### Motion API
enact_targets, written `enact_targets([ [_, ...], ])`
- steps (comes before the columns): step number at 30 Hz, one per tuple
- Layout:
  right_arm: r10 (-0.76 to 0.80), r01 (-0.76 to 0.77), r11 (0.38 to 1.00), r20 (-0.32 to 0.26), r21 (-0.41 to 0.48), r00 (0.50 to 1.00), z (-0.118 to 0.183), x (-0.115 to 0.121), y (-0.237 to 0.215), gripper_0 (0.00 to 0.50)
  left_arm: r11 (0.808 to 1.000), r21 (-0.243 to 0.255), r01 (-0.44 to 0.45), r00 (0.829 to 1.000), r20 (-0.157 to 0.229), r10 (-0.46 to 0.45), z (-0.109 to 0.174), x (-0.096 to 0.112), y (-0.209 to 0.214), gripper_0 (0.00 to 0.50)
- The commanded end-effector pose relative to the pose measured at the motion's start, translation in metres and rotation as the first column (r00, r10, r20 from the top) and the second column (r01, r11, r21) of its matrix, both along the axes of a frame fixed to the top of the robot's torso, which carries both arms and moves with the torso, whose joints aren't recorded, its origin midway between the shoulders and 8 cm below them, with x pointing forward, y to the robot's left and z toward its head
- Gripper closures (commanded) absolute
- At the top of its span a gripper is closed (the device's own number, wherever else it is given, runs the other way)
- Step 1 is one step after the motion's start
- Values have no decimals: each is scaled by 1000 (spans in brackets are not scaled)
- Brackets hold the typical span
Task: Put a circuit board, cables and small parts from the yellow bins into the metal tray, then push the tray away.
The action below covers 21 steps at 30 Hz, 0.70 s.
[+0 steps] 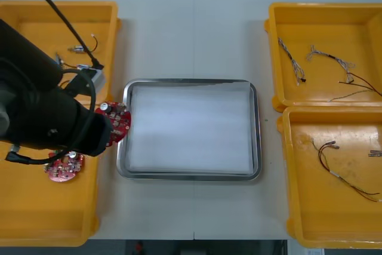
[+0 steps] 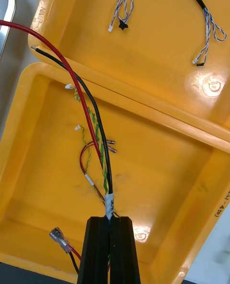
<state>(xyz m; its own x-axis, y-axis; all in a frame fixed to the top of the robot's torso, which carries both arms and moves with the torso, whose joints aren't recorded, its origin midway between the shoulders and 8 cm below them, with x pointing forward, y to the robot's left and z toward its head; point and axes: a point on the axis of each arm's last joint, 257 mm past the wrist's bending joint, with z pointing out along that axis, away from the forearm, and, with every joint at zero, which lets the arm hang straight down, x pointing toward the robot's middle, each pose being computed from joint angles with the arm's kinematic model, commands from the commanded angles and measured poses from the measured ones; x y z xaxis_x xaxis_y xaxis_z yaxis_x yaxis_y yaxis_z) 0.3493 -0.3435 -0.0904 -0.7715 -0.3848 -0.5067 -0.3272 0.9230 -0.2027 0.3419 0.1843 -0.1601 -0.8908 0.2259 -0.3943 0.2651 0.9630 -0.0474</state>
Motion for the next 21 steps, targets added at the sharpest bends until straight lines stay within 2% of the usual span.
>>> enact_targets([
  [1,31,-29,998,26,-59,999,13,1,0,500,997,-69,-35,999,0,35,6,1,-45,500],
  [3,30,-29,998,25,-58,999,13,1,0,500,996,-76,-38,999,4,39,3,1,-59,500],
  [8,32,-31,998,23,-56,999,12,1,1,500,996,-88,-35,999,-25,33,-13,4,-86,500],
  [12,34,-33,998,24,-56,999,13,1,1,500,995,-89,-36,999,-29,34,-25,11,-98,500],
  [21,34,-32,998,22,-56,999,12,1,1,500,998,-45,-40,999,-11,40,-56,29,-107,500],
])
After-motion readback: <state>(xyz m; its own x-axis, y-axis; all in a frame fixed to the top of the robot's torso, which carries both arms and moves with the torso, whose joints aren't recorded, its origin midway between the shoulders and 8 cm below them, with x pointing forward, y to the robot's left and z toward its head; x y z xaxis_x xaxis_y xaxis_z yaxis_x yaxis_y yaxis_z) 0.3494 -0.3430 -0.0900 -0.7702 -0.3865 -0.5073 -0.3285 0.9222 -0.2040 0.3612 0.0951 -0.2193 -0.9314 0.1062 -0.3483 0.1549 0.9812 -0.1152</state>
